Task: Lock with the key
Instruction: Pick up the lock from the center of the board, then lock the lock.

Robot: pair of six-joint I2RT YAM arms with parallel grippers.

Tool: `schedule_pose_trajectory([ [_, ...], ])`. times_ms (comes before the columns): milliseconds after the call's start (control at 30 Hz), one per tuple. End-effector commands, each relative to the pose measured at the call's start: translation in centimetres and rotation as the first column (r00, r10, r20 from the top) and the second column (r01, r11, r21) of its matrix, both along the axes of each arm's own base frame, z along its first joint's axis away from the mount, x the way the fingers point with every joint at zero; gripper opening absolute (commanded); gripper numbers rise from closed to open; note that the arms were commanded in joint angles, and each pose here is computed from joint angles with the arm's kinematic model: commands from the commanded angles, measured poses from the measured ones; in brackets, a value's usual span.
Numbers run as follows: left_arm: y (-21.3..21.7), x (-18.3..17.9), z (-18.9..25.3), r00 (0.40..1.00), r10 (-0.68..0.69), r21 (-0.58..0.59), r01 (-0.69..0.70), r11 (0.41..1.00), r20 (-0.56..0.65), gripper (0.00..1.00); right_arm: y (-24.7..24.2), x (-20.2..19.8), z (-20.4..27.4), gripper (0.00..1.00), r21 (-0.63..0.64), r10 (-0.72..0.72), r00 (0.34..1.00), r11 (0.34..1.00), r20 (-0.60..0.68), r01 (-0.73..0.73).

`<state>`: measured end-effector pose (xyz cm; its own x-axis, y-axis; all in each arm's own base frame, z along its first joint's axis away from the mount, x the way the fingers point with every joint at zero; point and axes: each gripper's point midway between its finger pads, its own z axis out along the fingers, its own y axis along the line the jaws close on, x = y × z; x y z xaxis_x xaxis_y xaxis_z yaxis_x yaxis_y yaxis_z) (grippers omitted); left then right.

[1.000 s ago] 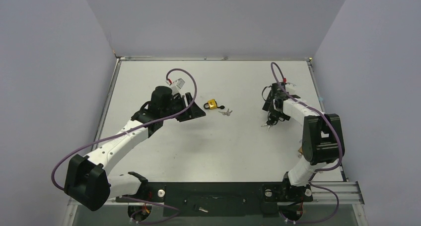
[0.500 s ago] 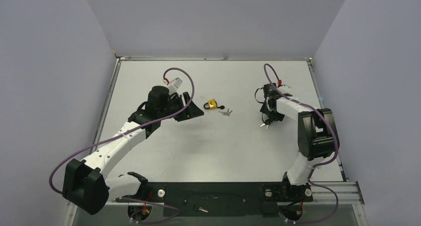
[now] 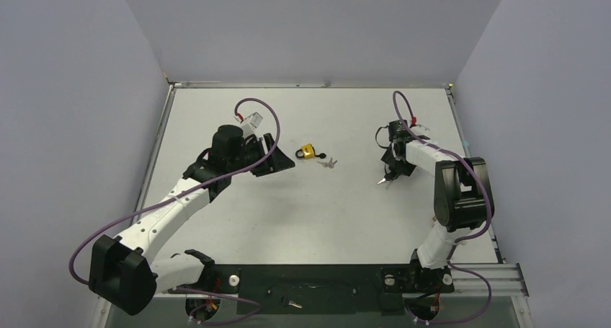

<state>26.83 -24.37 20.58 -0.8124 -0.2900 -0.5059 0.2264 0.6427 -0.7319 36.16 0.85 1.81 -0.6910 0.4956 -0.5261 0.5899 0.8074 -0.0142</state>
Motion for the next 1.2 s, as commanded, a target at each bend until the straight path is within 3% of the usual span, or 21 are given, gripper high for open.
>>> schedule_pose_trajectory([
  [0,-0.1,0.3,2.5,0.999,0.0,-0.039,0.002,0.999,0.054,0.52,0.9,0.8,-0.4,0.44,0.035,0.008,1.0,0.999,0.023,-0.009],
  [67,-0.2,0.5,2.7,0.998,-0.006,-0.037,0.008,0.999,0.065,0.52,1.6,0.9,-0.2,0.27,0.057,0.037,0.999,0.998,0.024,-0.038],
  [100,-0.3,0.5,2.9,0.997,-0.015,-0.036,0.018,0.999,0.074,0.52,1.9,1.0,0.5,0.11,0.064,0.05,0.998,0.997,0.04,-0.053],
  [133,-0.5,0.4,3.7,0.994,-0.042,-0.039,0.046,0.998,0.105,0.52,2.9,0.9,1.0,0.01,0.078,0.093,0.995,0.992,0.046,-0.097],
  [233,-0.9,0.1,6.0,0.972,-0.112,-0.028,0.12,0.992,0.208,0.52,7.3,0.6,5.7,0.0,0.151,0.239,0.96,0.954,0.143,-0.26],
  [300,-0.8,-0.1,8.1,0.933,-0.174,0.02,0.177,0.984,0.316,0.52,11.3,-0.5,9.9,0.0,0.173,0.363,0.902,0.897,0.236,-0.406],
  [367,-0.7,-0.6,10.2,0.889,-0.222,0.057,0.218,0.974,0.4,0.52,15.6,-2.3,14.1,0.0,0.254,0.461,0.816,0.791,0.349,-0.556],
  [467,-0.9,-1.7,13.5,0.807,-0.298,0.094,0.292,0.952,0.51,0.52,19.6,-5.2,19.0,0.0,0.342,0.495,0.714,0.644,0.495,-0.684],
  [633,-1.0,-4.4,18.4,0.633,-0.391,0.14,0.41,0.901,0.668,0.52,23.9,-11.9,27.4,0.0,0.418,0.455,0.534,0.336,0.713,-0.844],
  [667,-1.1,-5.0,19.7,0.598,-0.399,0.142,0.429,0.892,0.695,0.52,24.3,-12.8,27.8,0.0,0.432,0.444,0.526,0.301,0.726,-0.85],
  [767,-1.5,-7.7,22.2,0.476,-0.46,0.154,0.55,0.821,0.749,0.52,25.5,-16.6,33.1,0.0,0.455,0.313,0.458,0.088,0.832,-0.886],
  [833,-1.8,-8.9,23.2,0.412,-0.489,0.161,0.616,0.771,0.769,0.52,26.0,-18.6,35.5,0.0,0.447,0.251,0.429,-0.017,0.868,-0.895],
  [867,-2.0,-9.0,23.3,0.398,-0.501,0.161,0.638,0.753,0.768,0.52,25.9,-19.6,36.9,0.0,0.413,0.224,0.391,-0.058,0.893,-0.909],
  [1033,-2.6,-10.7,24.5,0.297,-0.551,0.156,0.761,0.63,0.78,0.52,25.8,-23.9,41.9,0.0,0.37,0.12,0.352,-0.215,0.928,-0.904],
  [1167,-2.8,-11.2,25.5,0.263,-0.529,0.127,0.797,0.591,0.807,0.52,26.0,-26.2,44.3,0.0,0.308,0.103,0.291,-0.261,0.951,-0.915],
])
